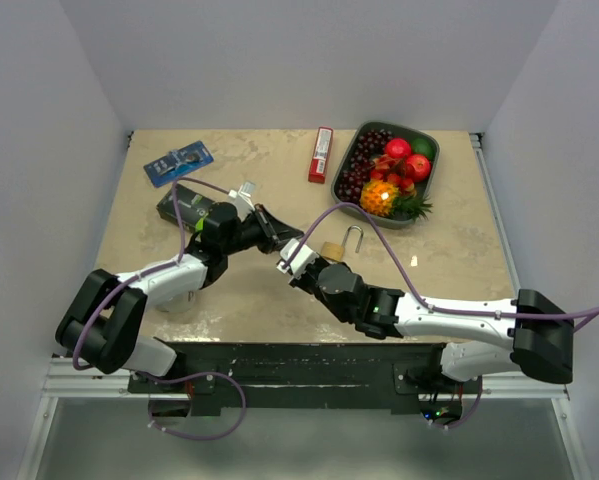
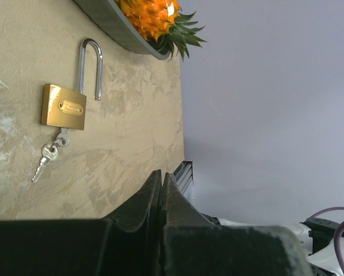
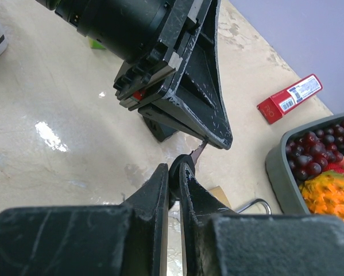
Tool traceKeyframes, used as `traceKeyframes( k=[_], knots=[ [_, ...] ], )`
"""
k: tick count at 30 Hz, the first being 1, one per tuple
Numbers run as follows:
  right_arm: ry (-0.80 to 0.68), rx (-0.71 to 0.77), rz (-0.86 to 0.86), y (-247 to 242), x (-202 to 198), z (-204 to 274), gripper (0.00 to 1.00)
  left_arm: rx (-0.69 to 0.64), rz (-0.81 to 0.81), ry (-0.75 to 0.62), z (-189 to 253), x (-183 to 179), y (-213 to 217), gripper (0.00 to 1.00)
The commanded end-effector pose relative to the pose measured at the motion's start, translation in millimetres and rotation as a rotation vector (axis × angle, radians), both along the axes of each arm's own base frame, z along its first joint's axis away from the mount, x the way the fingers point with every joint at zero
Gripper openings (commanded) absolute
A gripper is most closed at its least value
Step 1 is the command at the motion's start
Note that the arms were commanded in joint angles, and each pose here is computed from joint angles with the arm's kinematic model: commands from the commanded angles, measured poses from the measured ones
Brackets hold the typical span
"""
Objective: Unlock with the key
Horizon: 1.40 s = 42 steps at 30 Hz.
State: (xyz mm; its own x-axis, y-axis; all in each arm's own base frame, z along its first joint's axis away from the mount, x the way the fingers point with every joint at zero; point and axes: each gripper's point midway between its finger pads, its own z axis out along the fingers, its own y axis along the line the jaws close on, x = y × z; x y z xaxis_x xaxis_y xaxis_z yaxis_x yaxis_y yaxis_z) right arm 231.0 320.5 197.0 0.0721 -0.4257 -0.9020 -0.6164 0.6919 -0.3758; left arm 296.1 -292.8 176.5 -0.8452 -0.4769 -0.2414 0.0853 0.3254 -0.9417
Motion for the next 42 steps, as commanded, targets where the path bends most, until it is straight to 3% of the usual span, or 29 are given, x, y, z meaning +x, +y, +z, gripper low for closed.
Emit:
traceKeyframes(
  k=[1, 3, 6, 11, 15, 22, 29, 33, 42],
  knots=[
    [0.012, -0.02, -0.109, -18.8, 10.7, -12.3, 0.01, -0.109, -0.03, -0.103, 39.7, -7.9, -3.9, 0.0],
    [0.021, -0.018, -0.118, -20.9, 9.9, -14.6, 0.02, -0.106, -0.018, -0.119, 40.0, -6.9, -1.7, 0.0],
    [0.041, 0.008, -0.125, -23.1, 8.0, -15.6, 0.14, -0.09, 0.007, -0.145, 38.6, -2.0, 1.4, 0.0],
    [0.084, 0.109, -0.117, -25.9, 0.3, -10.6, 0.43, -0.068, 0.058, -0.204, 40.2, 8.0, 6.4, 0.0],
    [0.132, 0.185, -0.109, -27.4, -0.7, -6.0, 0.58, -0.045, 0.083, -0.26, 39.3, 14.2, 9.8, 0.0],
    [0.327, 0.51, 0.059, -34.1, 13.6, 32.0, 0.69, 0.008, 0.046, -0.35, 33.7, 10.8, 9.5, 0.0],
    [0.516, 0.688, 0.272, -30.5, 9.9, 39.7, 0.7, -0.017, -0.035, -0.492, 48.0, -1.9, 4.8, 0.0],
    [0.589, 0.72, 0.414, -19.4, -3.6, 37.5, 0.7, -0.048, -0.056, -0.529, 54.7, -10.2, 5.1, 0.0],
    [0.645, 0.732, 0.453, -11.6, -6.3, 29.3, 0.68, -0.085, -0.083, -0.58, 70.2, -18.6, 4.3, 0.0]
  ],
)
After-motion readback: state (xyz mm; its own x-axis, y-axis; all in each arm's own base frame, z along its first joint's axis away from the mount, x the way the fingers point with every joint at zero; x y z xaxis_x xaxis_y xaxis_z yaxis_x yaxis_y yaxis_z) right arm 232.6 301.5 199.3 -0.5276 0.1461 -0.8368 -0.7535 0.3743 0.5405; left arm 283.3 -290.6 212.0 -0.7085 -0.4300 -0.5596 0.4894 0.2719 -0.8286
